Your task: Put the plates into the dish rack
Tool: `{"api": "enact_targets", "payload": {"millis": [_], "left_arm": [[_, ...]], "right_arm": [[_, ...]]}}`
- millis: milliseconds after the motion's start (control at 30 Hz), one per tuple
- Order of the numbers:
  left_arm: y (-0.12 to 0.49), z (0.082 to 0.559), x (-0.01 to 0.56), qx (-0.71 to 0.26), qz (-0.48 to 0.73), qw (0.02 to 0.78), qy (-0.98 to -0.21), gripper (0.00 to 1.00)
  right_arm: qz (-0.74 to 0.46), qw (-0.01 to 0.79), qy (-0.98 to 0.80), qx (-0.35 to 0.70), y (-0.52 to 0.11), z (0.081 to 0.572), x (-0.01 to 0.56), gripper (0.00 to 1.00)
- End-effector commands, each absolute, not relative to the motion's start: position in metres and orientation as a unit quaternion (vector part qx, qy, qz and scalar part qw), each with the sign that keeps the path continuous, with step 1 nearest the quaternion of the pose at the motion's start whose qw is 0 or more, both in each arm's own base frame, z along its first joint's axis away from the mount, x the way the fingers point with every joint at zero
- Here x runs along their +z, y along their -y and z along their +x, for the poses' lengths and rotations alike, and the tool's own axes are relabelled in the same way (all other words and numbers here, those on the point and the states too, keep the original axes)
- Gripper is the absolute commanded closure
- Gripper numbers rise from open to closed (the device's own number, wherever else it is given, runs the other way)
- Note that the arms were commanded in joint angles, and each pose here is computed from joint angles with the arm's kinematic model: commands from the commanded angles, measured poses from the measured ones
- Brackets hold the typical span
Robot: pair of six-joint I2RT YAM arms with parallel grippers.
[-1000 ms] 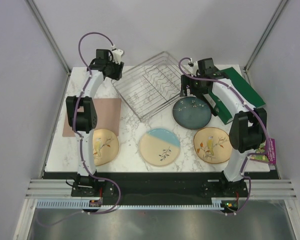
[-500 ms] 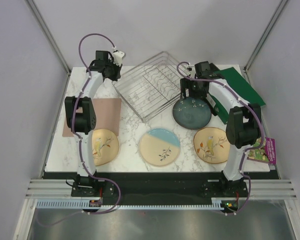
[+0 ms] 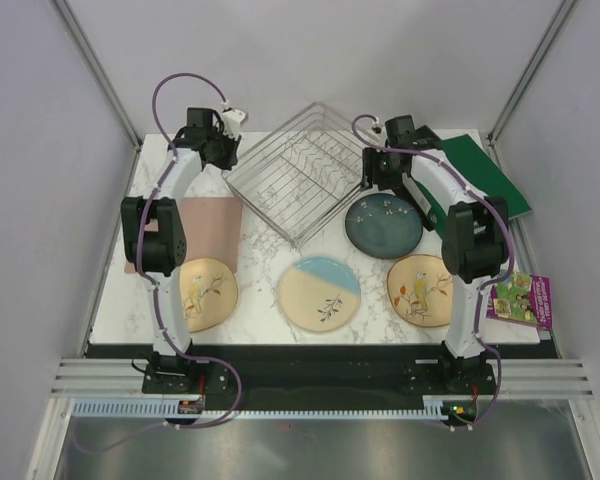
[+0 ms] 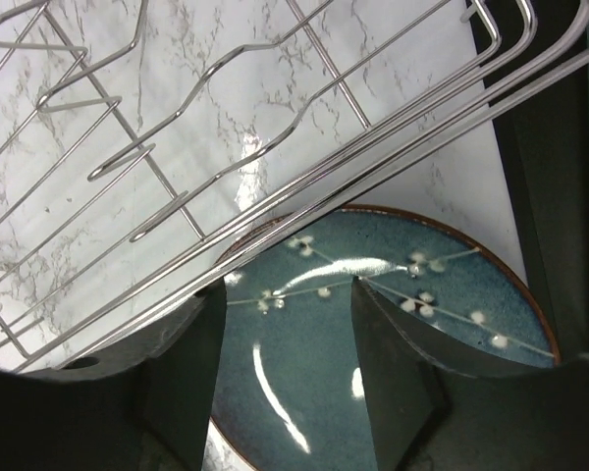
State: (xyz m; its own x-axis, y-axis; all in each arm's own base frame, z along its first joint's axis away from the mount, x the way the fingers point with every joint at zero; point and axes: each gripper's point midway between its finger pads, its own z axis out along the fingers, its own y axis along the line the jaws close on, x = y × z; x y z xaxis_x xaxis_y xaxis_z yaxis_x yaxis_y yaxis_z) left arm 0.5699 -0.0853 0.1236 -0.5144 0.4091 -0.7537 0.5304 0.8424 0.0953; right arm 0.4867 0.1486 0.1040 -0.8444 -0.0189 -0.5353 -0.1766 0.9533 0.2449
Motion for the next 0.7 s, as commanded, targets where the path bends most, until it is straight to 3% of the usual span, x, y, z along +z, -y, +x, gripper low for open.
{"api": "enact_targets", "payload": {"millis": [0, 667], "left_arm": [[0.081, 0.548, 0.125, -0.083, 0.241, 0.392, -0.884, 0.98], [0.118, 0.494, 0.131, -0.153, 0.261, 0.370, -0.878, 0.98]], "right_arm": [[-0.063, 0.330, -0.926, 0.172, -0.168, 0.521, 0.131, 0.40], [-0.085, 0.367, -0.910, 0.171, -0.191, 0.578, 0.115, 0.39]]}}
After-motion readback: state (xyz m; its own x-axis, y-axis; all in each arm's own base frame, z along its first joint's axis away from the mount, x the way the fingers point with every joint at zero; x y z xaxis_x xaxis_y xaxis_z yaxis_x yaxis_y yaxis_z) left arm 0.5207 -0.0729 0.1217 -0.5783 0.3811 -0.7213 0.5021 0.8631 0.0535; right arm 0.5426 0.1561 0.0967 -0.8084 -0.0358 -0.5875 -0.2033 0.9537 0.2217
